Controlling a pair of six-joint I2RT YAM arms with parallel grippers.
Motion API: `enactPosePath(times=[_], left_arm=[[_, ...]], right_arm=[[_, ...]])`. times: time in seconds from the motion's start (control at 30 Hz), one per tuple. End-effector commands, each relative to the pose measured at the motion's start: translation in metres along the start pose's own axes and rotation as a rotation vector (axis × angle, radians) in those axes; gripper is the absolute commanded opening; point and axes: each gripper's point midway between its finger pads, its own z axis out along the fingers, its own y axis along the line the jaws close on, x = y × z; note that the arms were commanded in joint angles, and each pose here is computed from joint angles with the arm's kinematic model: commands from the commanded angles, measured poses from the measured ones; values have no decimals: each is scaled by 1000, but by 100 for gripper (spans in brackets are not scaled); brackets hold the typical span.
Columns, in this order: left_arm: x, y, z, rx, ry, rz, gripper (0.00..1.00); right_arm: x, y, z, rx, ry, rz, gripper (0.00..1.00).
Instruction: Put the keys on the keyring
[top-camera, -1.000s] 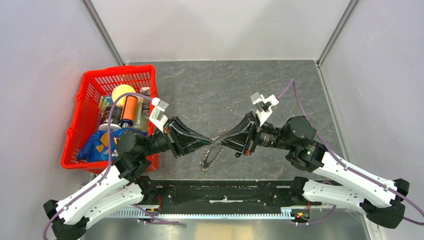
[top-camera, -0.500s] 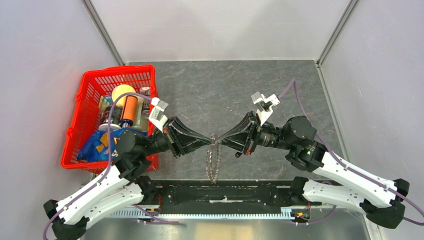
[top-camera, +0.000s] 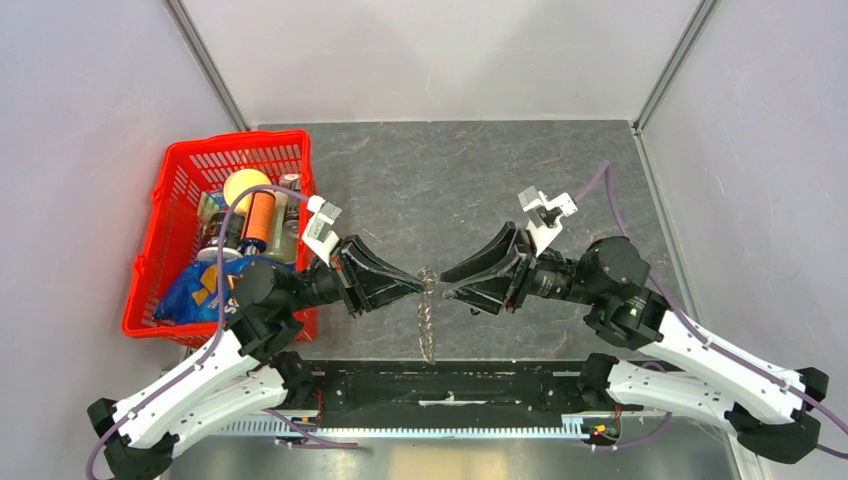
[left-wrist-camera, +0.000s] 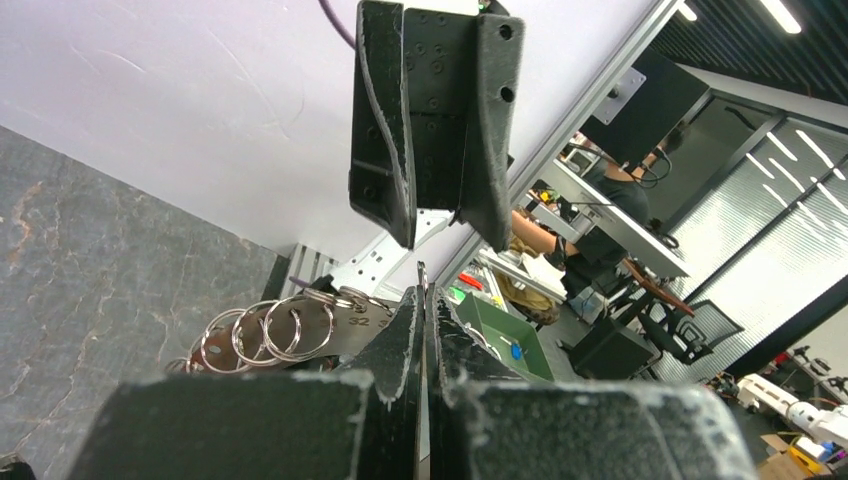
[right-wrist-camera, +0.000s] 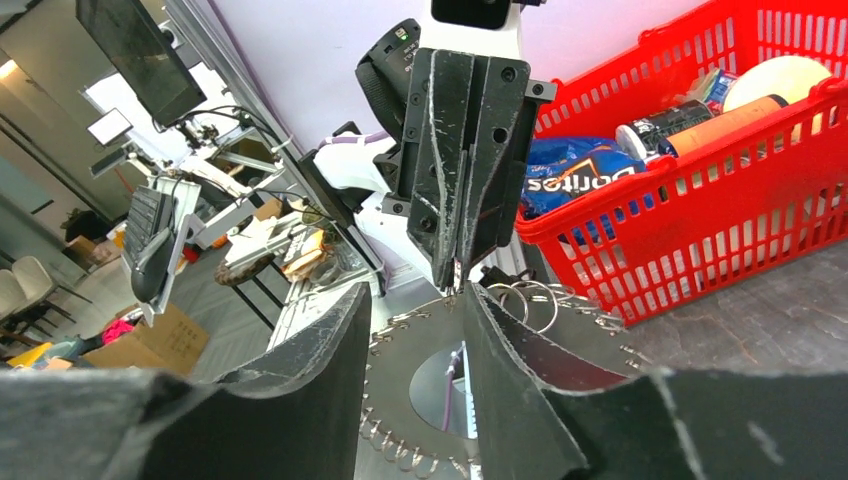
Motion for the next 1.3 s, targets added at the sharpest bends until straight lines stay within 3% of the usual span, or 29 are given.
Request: enactPosePath(times=[0.0, 0.2, 0.53, 0.97, 1.27], left_arm=[[-4, -10, 0, 37, 10, 74, 2], [1, -15, -2, 67, 40, 108, 2], [8, -21, -9, 97, 84, 157, 2], [15, -19, -12, 97, 98, 146, 2], [19, -21, -18, 101, 97, 137, 2]], right_arm=[[-10, 5, -12, 30, -16, -43, 50], [-4, -22, -31, 225, 30, -48, 58], [63, -145, -106, 974, 228, 55, 62], [138, -226, -133, 1314, 434, 85, 55], [168, -279, -145, 1417, 527, 156, 59]])
